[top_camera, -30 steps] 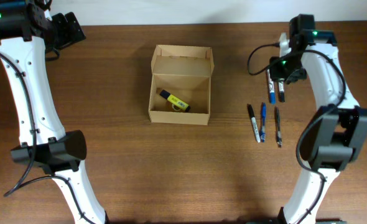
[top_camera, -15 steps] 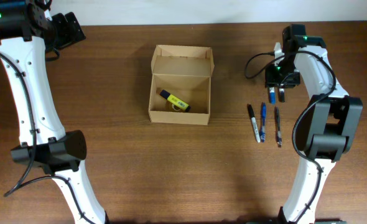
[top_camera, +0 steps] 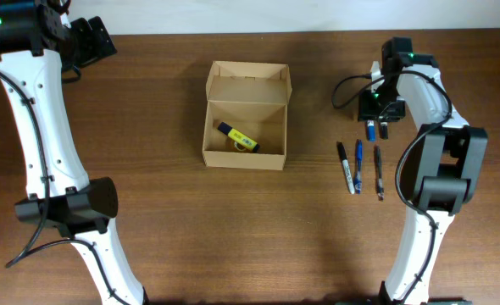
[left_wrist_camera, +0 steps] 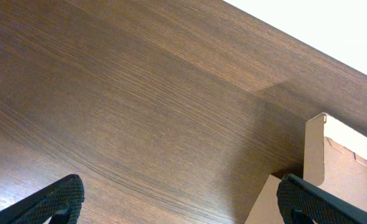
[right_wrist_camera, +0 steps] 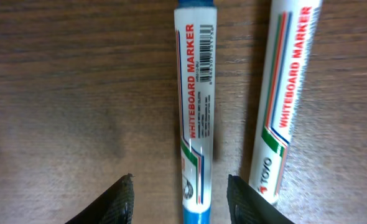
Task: Pack container
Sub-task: 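Return the right gripper over the blue-capped whiteboard marker, then grasp the whiteboard marker with the right gripper and lift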
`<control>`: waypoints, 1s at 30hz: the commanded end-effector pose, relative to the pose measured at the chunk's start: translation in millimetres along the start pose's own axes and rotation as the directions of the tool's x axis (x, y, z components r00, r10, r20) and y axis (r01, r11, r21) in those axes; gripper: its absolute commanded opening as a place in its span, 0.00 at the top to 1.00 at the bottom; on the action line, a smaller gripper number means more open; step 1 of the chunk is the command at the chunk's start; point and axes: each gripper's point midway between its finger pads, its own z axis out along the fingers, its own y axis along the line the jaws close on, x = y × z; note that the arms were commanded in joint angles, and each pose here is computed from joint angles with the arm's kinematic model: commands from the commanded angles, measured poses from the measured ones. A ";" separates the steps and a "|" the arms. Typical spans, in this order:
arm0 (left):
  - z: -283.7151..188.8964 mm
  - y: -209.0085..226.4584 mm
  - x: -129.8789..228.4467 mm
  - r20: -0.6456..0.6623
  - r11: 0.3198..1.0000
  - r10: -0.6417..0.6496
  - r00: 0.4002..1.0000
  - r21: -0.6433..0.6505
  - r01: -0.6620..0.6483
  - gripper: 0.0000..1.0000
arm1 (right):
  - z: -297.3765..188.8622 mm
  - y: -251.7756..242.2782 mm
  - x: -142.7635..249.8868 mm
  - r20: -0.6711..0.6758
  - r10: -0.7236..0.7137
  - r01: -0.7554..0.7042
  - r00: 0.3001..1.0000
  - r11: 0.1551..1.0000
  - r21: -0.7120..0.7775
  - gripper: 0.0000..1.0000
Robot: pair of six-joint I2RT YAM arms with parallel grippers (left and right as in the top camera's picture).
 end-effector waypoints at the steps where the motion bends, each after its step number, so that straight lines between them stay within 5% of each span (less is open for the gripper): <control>1: -4.5 0.1 -2.9 0.014 1.000 0.006 1.000 0.013 -0.006 0.00 | 10.7 -4.5 2.9 -0.019 0.013 -0.013 1.000 1.000 0.003 0.52; 15: -4.5 0.1 -2.9 0.014 1.000 0.006 1.000 0.013 -0.006 0.00 | 30.6 -9.6 9.6 -0.061 0.015 -0.014 0.998 0.999 0.029 0.59; 18: -4.5 0.1 -2.9 0.014 1.000 0.006 1.000 0.013 -0.006 0.00 | 31.9 -9.8 10.8 -0.066 0.015 -0.013 0.998 0.999 0.030 0.68; 20: -4.5 0.1 -2.9 0.014 1.000 0.006 1.000 0.013 -0.006 0.00 | 31.9 -10.3 11.0 -0.067 0.016 -0.013 0.998 0.999 0.033 0.88; 22: -4.5 0.1 -2.9 0.014 1.000 0.006 1.000 0.013 -0.006 0.00 | 31.7 -10.2 11.9 -0.071 0.016 -0.013 0.997 0.999 0.032 0.96; 30: -4.5 0.1 -2.9 0.014 1.000 0.006 1.000 0.013 -0.006 0.00 | 2.6 3.3 7.9 -0.068 0.020 -0.023 0.997 0.999 -0.039 0.96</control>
